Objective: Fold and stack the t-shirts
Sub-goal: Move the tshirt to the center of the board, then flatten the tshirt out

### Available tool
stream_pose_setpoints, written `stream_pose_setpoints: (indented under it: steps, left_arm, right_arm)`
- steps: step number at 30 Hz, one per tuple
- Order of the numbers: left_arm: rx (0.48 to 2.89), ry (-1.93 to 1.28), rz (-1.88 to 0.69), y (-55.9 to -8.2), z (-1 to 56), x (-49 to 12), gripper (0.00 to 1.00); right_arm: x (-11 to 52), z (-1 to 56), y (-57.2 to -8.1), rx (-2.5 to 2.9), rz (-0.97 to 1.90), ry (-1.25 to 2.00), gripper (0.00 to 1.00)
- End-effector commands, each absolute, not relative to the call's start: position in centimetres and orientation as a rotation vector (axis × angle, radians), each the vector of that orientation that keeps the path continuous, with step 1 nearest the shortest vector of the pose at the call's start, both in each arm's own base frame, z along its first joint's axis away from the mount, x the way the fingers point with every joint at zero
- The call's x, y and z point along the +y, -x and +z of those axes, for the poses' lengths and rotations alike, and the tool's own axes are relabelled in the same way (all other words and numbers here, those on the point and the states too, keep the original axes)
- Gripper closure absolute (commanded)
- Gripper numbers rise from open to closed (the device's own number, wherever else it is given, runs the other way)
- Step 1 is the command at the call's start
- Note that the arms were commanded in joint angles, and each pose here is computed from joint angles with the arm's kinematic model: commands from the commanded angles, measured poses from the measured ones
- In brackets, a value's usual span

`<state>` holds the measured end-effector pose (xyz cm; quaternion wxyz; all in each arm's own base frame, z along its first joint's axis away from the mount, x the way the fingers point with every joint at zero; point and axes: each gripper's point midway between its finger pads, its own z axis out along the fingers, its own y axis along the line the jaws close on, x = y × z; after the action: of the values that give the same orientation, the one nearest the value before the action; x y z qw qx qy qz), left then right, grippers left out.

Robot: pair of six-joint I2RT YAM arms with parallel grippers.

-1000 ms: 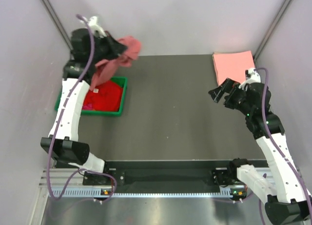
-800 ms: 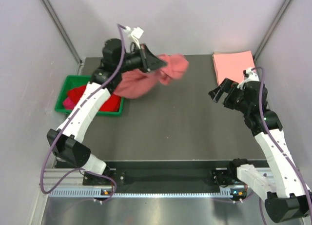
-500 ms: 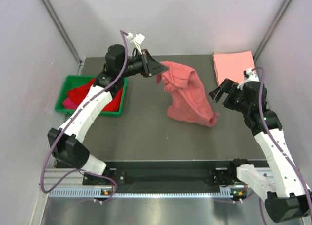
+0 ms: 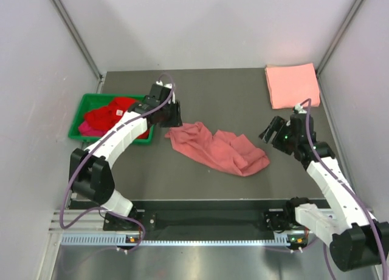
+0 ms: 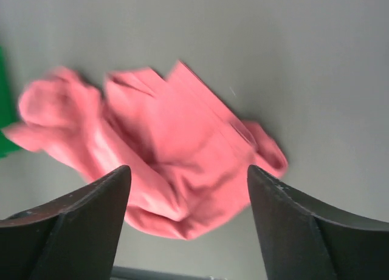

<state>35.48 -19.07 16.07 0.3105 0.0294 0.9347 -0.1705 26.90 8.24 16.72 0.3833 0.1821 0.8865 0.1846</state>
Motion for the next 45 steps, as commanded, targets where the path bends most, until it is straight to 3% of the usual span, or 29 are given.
stream_pose_setpoints:
  steps: [1, 4, 7, 14, 24, 28, 30, 31, 32, 35, 39, 41, 44, 45]
  left_arm:
    - [2.406, -0.175, -0.347, -34.2, 18.3, -17.8, 0.53]
    - [2.469, -0.305, -0.494, -32.1, 16.9, -20.9, 0.51]
    - [2.496, -0.345, -0.530, -31.3, 15.3, -22.0, 0.50]
    - [2.679, -0.365, -0.447, -30.8, 9.2, -21.9, 0.48]
    - [2.724, -0.358, -0.260, -34.8, 6.2, -21.9, 0.46]
    - [2.732, -0.381, -0.135, -35.8, 5.4, -21.4, 0.54]
    - [2.704, -0.383, -0.139, -36.8, 6.4, -21.8, 0.81]
    - [2.698, -0.383, -0.112, -37.0, 6.8, -21.5, 0.92]
    - [2.659, -0.373, -0.104, -38.0, 8.2, -21.7, 1.00]
    - [2.541, -0.368, -0.051, -41.0, 12.8, -21.8, 1.00]
    - [2.395, -0.288, 0.032, -44.3, 20.7, -21.2, 1.00]
    - [2.335, -0.271, -0.032, -44.5, 24.3, -21.8, 1.00]
    - [2.325, -0.253, -0.168, -42.6, 26.0, -22.6, 1.00]
    - [2.291, -0.229, -0.232, -41.8, 27.5, -22.8, 1.00]
  right_arm:
    - [8.8, 13.2, -26.4, 2.326, 0.501, -0.573, 0.30]
    - [10.1, 11.2, -26.2, 2.355, 0.592, -0.675, 0.42]
    - [10.4, 9.7, -26.2, 2.376, 0.610, -0.742, 0.47]
    - [10.4, 8.9, -27.6, 2.335, 0.619, -0.813, 0.50]
    - [10.8, 5.4, -27.9, 2.399, 0.604, -0.835, 0.50]
    - [11.0, 4.7, -28.3, 2.391, 0.619, -0.838, 0.59]
    - [10.7, 5.1, -29.0, 2.377, 0.603, -0.838, 0.70]
    - [10.6, 5.1, -29.3, 2.378, 0.592, -0.833, 0.89]
    - [10.1, 5.9, -30.1, 2.355, 0.568, -0.824, 0.98]
    - [8.9, 7.8, -31.8, 2.303, 0.521, -0.813, 1.00]
    - [7.4, 17.2, -36.7, 2.151, 0.487, -0.726, 1.00]
    - [6.1, 21.5, -37.9, 2.071, 0.429, -0.704, 1.00]
    - [6.5, 22.2, -37.6, 2.076, 0.460, -0.703, 1.00]
    - [6.9, 21.4, -37.2, 2.105, 0.478, -0.702, 0.94]
